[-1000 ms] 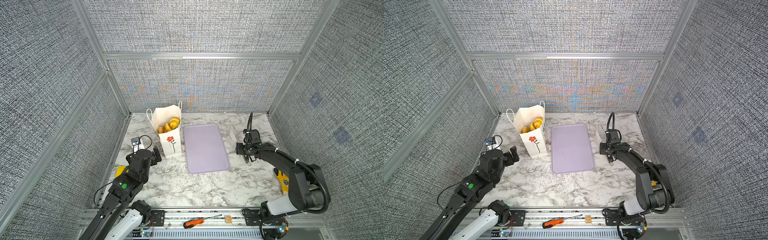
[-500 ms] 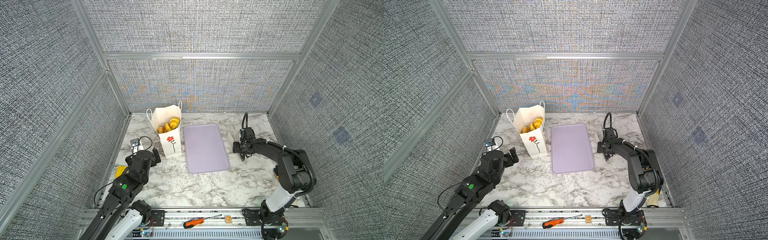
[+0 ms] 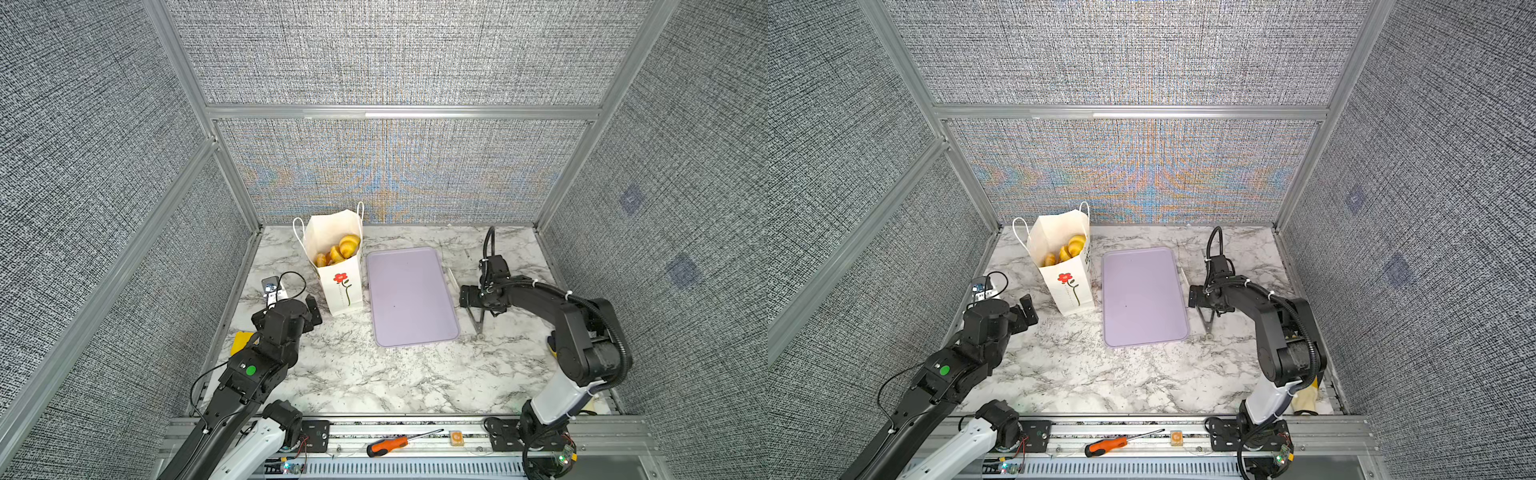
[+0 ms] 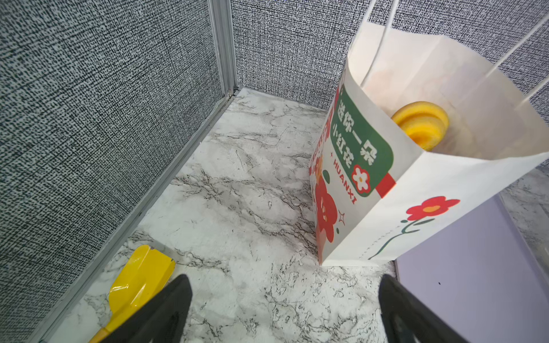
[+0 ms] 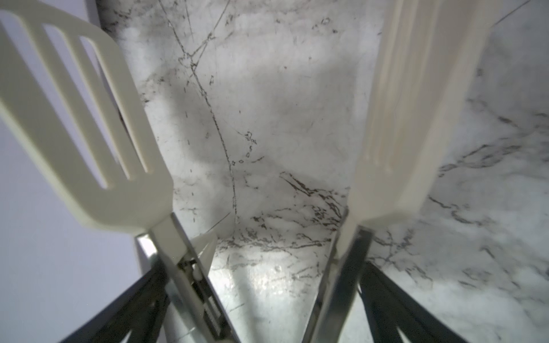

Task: Pack bread into a paper bag
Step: Place the pair of food tongs at the middle-right of the table.

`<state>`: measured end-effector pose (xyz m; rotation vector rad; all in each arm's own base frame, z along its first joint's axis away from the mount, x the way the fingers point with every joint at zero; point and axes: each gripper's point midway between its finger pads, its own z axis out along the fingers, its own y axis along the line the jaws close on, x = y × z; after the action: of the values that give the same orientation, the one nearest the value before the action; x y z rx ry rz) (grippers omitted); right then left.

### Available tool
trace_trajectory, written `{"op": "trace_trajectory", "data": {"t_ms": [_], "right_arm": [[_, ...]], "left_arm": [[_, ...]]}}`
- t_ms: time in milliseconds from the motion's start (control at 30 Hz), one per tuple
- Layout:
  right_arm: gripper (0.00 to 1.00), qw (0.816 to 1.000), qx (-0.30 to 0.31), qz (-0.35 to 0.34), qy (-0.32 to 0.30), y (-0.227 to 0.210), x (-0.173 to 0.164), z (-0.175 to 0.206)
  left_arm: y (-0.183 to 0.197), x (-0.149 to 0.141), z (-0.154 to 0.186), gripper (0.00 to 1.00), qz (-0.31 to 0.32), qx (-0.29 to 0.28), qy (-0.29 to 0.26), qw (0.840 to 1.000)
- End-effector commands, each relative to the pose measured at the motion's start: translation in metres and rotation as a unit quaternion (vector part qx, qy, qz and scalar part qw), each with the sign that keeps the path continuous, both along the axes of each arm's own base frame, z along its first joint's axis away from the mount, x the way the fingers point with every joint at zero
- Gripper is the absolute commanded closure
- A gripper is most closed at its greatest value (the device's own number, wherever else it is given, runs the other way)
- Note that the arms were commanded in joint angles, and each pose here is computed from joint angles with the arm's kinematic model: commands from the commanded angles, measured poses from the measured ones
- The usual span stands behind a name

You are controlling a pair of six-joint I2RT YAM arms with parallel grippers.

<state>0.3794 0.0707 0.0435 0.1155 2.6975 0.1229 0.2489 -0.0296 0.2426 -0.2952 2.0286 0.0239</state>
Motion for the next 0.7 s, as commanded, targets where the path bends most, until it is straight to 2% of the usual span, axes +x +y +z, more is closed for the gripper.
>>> {"op": "trace_trajectory", "data": {"t_ms": [0, 167, 267, 367, 500, 600, 667], "right_arm": [[0.00, 1.000, 0.007, -0.002, -0.022, 0.001, -0.001, 0.013], [0.01, 0.996, -0.021, 0.015, -0.091, -0.008, -0.007, 0.040], [0.01, 0.987, -0.046, 0.033, -0.152, -0.015, -0.008, 0.063], [0.01, 0.970, -0.080, 0.043, -0.224, -0.024, -0.006, 0.088], [0.01, 0.936, -0.131, 0.018, -0.325, -0.045, -0.003, 0.114], [0.01, 0.911, -0.141, -0.002, -0.389, -0.058, -0.006, 0.117], [0.00, 0.905, -0.149, -0.015, -0.399, -0.066, -0.008, 0.110]], "left_arm": [[0.001, 0.001, 0.000, 0.01, 0.006, -0.003, -0.004, 1.000], [0.016, -0.001, -0.005, 0.01, 0.040, 0.005, -0.017, 0.999], [0.027, 0.000, -0.012, 0.01, 0.060, 0.014, -0.022, 0.998], [0.041, 0.001, -0.027, 0.01, 0.085, 0.030, -0.015, 0.996], [0.060, 0.005, -0.044, 0.01, 0.121, 0.061, -0.021, 0.991], [0.070, 0.011, -0.057, 0.01, 0.136, 0.063, -0.023, 0.989], [0.076, 0.016, -0.065, 0.01, 0.142, 0.061, -0.021, 0.988]]}}
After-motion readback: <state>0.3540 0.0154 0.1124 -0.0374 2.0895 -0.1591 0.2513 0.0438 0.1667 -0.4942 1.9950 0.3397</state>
